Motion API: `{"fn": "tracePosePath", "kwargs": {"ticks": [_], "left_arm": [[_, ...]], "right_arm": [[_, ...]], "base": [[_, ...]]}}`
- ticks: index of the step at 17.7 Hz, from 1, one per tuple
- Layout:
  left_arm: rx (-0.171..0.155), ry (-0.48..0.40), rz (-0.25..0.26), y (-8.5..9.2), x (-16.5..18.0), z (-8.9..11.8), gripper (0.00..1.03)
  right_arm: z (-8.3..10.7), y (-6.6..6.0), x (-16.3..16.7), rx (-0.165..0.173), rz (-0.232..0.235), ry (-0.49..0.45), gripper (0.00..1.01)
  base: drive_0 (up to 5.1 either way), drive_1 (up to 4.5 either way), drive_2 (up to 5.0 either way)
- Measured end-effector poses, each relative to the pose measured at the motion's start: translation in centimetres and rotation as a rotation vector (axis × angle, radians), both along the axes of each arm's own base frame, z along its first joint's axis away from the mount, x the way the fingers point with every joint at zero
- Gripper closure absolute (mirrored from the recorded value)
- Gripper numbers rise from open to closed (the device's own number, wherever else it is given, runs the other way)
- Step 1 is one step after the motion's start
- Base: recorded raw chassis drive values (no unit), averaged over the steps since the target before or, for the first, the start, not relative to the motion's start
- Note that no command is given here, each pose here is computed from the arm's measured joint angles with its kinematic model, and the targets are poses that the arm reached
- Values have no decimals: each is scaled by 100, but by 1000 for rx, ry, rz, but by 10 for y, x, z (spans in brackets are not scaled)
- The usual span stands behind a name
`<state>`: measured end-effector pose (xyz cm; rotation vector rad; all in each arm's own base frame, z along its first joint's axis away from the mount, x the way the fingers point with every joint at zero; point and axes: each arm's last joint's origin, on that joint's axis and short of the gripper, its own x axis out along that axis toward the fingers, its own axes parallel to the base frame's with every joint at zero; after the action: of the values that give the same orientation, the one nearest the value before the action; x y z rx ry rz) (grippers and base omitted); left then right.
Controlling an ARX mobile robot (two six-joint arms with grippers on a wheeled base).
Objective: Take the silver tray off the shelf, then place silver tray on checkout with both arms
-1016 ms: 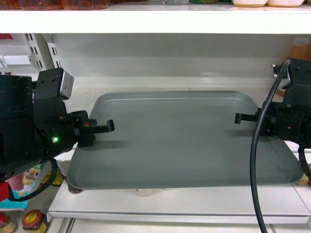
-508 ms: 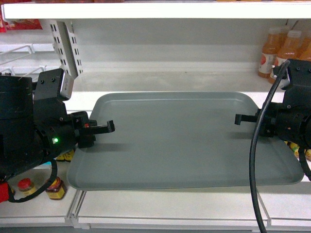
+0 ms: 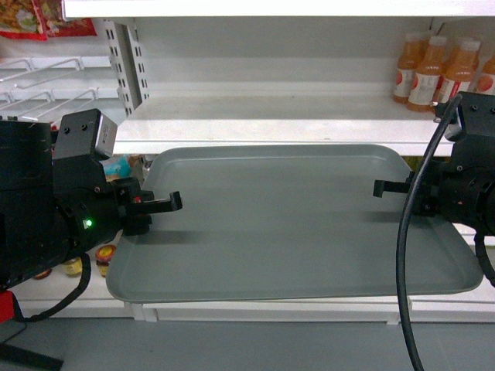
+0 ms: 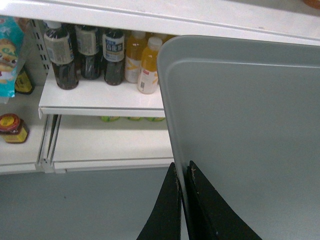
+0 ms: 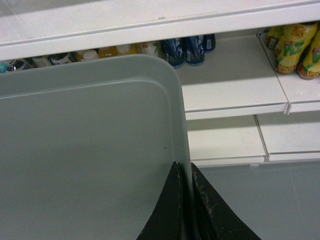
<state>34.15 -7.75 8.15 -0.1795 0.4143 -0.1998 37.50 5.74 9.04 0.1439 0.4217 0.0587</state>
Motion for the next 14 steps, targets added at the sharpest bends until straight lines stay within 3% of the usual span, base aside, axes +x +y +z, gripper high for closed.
{"fn": "tracePosePath", "kwargs": {"ticks": [14], "left_arm": [[0, 4, -2, -1, -1, -1, 100]], "right_arm": [[-1, 0, 0, -2, -1, 3, 98]], "base": [[10, -417, 437]]}}
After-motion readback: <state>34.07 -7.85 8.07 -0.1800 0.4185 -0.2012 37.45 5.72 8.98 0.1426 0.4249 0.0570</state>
